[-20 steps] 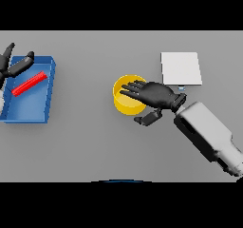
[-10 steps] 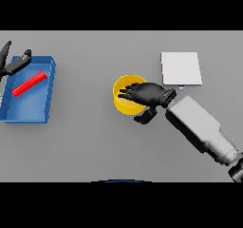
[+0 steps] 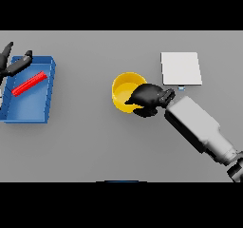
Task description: Pick up the red beaker and tilt it to pour out 1 green nut into yellow bowl. Pick up the yellow bowl and place it on the metallic measuring scale.
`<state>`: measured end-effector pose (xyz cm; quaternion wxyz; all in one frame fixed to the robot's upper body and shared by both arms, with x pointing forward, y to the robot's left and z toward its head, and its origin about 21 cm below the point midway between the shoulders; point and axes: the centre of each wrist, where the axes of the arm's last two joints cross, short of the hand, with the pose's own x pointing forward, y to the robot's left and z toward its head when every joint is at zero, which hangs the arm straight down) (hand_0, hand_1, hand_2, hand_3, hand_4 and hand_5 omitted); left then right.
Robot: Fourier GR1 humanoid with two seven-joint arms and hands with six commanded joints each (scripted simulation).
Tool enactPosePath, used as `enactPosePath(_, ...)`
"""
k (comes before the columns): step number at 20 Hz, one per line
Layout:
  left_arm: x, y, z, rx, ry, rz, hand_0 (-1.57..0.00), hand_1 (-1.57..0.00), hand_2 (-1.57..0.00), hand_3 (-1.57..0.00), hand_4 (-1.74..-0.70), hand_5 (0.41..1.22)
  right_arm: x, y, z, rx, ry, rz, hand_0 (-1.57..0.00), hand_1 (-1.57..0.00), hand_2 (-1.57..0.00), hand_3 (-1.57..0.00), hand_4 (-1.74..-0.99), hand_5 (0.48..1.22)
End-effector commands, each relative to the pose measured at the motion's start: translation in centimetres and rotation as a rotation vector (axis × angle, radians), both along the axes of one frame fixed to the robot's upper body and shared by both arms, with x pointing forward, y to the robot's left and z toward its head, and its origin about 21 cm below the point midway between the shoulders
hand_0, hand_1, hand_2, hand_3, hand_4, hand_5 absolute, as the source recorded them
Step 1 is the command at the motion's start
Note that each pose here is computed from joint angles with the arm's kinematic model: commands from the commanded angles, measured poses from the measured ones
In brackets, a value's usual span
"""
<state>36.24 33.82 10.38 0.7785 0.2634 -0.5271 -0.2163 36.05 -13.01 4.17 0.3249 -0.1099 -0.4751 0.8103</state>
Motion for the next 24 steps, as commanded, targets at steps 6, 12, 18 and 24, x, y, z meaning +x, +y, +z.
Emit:
enactPosePath(6, 0.0, 0.3, -0.3, 0.020, 0.000, 0.004, 0.00, 0.00, 0.00, 0.00, -0.78, 0.710, 0.2, -0.2, 0.7, -0.022, 0.025, -0.017, -1.42, -1.41, -1.32, -1.13, -1.688, 1.186)
enactPosePath(12, 0.2, -0.3, 0.0, 0.017, 0.011, -0.006, 0.00, 0.00, 0.00, 0.00, -0.77, 0.706, 0.6, -1.0, 3.4, -0.002, 0.003, -0.013, -1.53, -1.53, -1.44, -1.17, -1.727, 1.212)
enactPosePath(18, 0.0, 0.2, 0.4, -0.001, -0.012, -0.012, 0.00, 0.00, 0.00, 0.00, -0.78, 0.702, 0.2, -1.7, 6.5, -0.017, -0.045, -0.082, -1.56, -1.56, -1.43, -1.22, -1.737, 1.219)
enactPosePath(24, 0.2, -0.1, 0.4, -0.019, -0.004, -0.007, 0.00, 0.00, 0.00, 0.00, -0.81, 0.703, -0.4, -2.7, 8.4, -0.013, -0.098, -0.159, -1.53, -1.57, -1.52, -1.18, -1.740, 1.220)
